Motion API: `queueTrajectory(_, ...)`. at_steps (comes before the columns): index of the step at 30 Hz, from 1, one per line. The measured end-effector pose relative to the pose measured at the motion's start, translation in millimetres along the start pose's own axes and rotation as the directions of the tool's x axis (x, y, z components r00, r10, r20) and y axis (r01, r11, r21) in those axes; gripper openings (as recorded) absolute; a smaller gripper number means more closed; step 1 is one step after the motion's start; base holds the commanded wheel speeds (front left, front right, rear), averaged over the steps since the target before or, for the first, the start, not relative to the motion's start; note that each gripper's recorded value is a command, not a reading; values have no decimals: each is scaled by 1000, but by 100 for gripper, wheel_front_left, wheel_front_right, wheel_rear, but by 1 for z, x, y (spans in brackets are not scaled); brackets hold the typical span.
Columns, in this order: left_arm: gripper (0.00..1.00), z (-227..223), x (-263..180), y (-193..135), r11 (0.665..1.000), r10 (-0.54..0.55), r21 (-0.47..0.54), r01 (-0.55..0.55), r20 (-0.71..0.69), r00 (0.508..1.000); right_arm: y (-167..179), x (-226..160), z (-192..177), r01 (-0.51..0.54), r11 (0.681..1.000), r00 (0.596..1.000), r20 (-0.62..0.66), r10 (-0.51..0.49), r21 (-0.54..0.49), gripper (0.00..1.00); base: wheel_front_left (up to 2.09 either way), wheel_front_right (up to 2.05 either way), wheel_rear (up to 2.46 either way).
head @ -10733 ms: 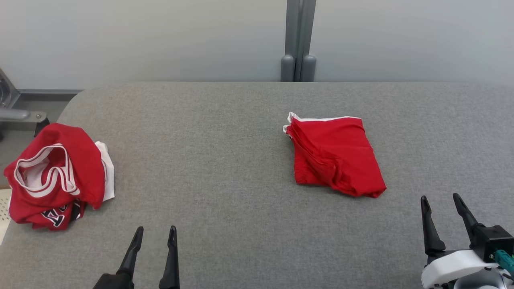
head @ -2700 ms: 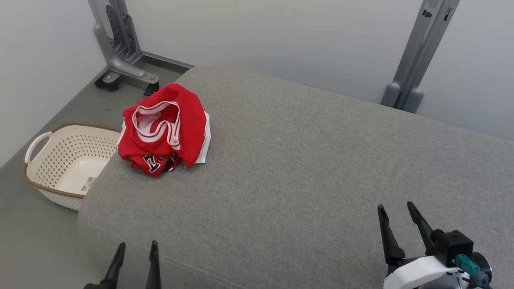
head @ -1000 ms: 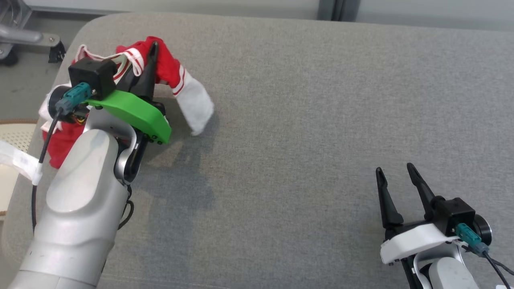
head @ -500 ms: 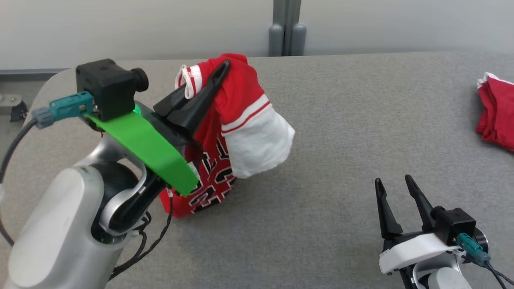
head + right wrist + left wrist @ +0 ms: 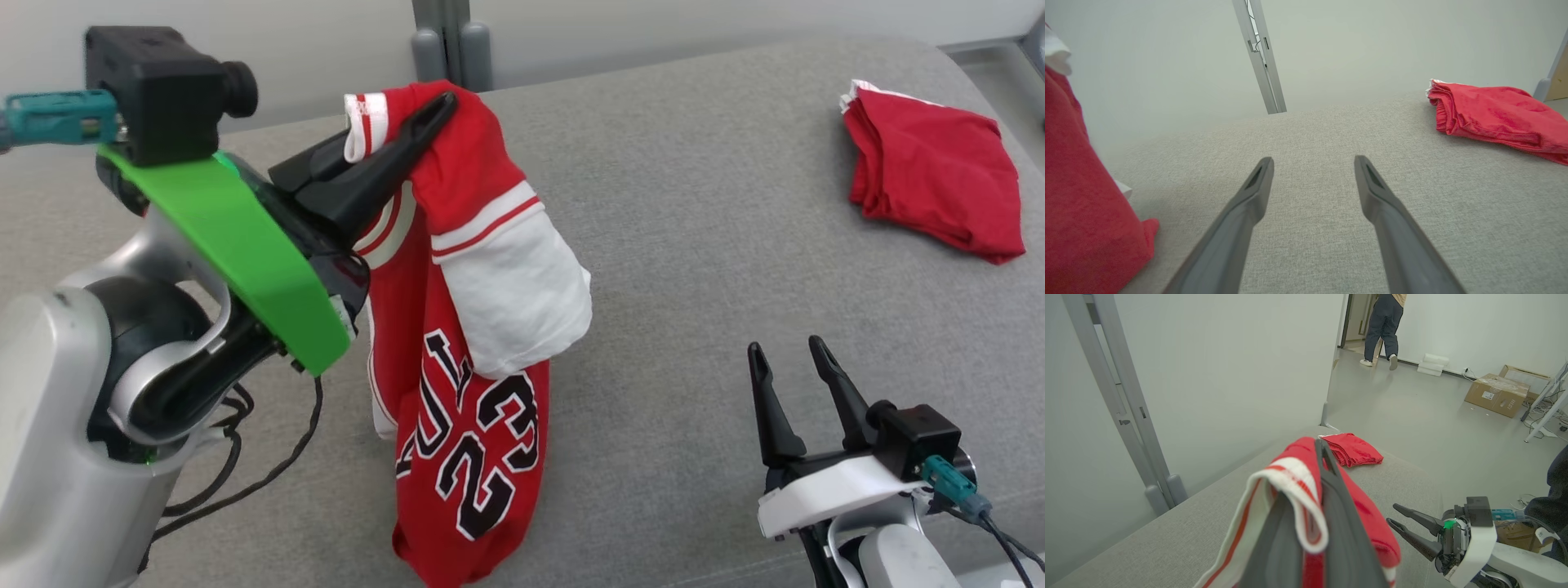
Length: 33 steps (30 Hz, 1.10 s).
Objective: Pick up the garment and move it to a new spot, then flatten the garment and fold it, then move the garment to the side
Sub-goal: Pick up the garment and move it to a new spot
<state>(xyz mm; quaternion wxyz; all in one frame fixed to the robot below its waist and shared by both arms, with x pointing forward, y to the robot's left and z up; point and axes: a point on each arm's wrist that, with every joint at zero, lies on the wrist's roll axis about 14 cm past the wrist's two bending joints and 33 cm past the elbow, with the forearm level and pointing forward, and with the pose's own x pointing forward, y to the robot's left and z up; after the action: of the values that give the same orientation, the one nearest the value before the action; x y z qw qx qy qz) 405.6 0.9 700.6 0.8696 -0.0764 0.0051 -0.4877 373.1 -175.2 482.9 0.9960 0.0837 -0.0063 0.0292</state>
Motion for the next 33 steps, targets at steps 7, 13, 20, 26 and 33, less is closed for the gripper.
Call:
queueTrajectory(7, 0, -85, 50, 48, 994, 72, -74, -83, -147, 987, -16, 3, -6, 50, 999, 999, -20, -49, 8, 100, 0, 0, 0)
queueTrajectory(13, 0, -162, 98, 39, 991, 46, -113, -66, -175, 984, -25, 3, -22, 78, 997, 995, -69, -77, 9, 100, 0, 0, 0)
queueTrajectory(20, 100, -188, 126, 35, 994, 73, -82, -77, -52, 996, -39, -2, -30, 121, 993, 988, -97, -121, -3, 100, 0, 0, 0)
queueTrajectory(26, 100, -175, 121, 40, 988, 123, -99, -118, 45, 991, -44, -5, -32, 135, 991, 985, -104, -136, -16, 100, 0, 0, 0)
queueTrajectory(33, 100, -216, 57, 42, 953, 267, -125, -275, -78, 961, -35, -7, -21, 103, 994, 992, -71, -105, -31, 100, 0, 0, 0)
